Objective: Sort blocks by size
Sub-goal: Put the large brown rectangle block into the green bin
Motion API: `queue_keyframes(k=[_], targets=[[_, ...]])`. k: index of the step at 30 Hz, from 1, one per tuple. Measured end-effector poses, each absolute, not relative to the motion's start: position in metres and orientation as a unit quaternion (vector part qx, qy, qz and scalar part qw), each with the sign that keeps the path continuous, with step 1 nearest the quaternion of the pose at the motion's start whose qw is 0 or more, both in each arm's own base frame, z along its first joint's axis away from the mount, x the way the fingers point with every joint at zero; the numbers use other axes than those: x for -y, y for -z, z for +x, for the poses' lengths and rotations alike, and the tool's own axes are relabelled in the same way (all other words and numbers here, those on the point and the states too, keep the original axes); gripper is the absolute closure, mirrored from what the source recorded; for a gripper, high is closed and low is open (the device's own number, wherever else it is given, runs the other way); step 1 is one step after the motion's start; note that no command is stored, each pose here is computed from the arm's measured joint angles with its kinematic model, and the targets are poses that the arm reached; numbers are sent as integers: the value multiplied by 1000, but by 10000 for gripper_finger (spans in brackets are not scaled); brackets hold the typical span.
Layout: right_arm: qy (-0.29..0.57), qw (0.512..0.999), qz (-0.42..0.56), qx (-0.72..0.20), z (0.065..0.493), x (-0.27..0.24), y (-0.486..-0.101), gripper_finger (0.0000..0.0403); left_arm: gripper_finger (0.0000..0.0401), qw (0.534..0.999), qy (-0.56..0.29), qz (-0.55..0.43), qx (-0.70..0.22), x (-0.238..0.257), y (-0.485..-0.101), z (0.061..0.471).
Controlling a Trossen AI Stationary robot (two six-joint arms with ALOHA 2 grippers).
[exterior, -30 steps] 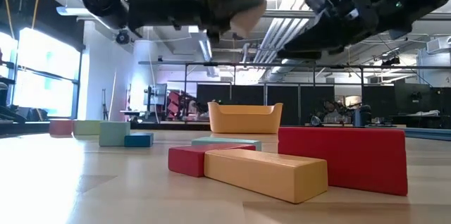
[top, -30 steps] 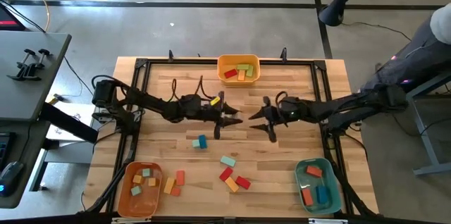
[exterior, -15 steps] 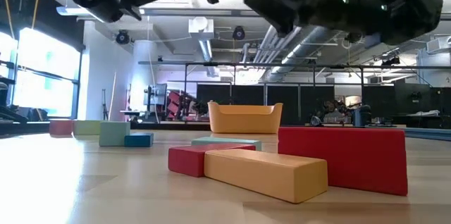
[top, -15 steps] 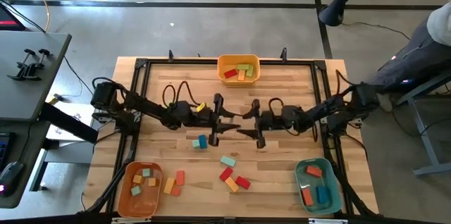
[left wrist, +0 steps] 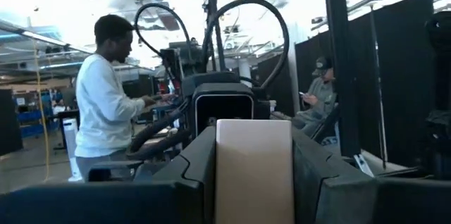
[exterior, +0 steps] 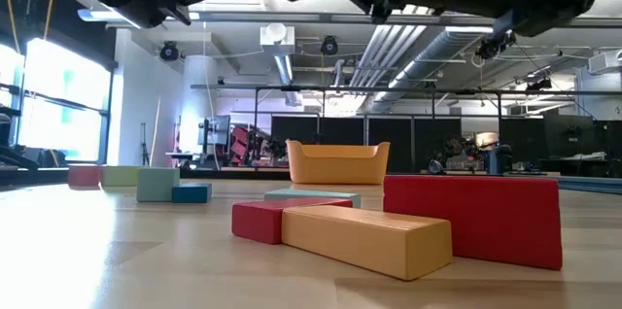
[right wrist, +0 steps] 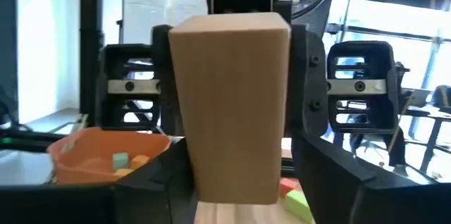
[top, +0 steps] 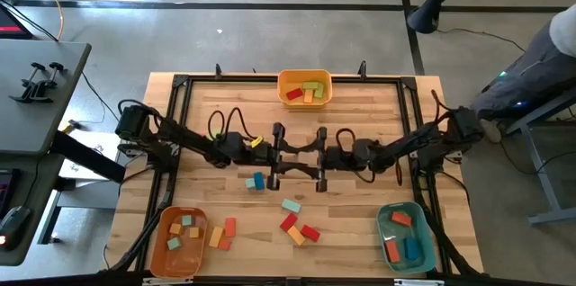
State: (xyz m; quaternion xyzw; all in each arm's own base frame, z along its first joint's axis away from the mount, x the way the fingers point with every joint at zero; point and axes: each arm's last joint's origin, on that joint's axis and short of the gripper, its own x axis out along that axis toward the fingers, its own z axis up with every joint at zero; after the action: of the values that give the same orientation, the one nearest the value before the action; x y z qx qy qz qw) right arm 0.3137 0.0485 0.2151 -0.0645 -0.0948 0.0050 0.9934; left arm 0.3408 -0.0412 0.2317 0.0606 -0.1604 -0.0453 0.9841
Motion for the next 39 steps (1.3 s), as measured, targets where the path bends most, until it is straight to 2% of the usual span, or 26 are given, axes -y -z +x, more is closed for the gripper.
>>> queue_keyframes(k=[6, 13, 20, 23, 29, 34, 39], targets=[[-8, 993, -101, 58, 307, -57, -221, 274, 262, 988, 33, 63, 140, 42, -228, 342], [49, 990, -129, -26, 285, -60, -237, 276, 216, 990, 33, 77, 113, 44, -223, 343], [103, 980, -98, -136, 233, -83, -250, 276, 207, 990, 27, 87, 103, 44, -221, 343], [109, 977, -27, -179, 203, -97, -248, 276, 207, 991, 25, 87, 102, 44, -221, 343], [59, 949, 197, -239, 160, -133, -239, 276, 206, 992, 27, 98, 79, 44, -217, 344], [31, 884, 348, -310, 140, -162, -225, 276, 206, 991, 26, 103, 76, 44, -216, 344], [70, 790, 426, -435, 122, -180, -208, 276, 206, 991, 26, 103, 76, 44, -216, 344]])
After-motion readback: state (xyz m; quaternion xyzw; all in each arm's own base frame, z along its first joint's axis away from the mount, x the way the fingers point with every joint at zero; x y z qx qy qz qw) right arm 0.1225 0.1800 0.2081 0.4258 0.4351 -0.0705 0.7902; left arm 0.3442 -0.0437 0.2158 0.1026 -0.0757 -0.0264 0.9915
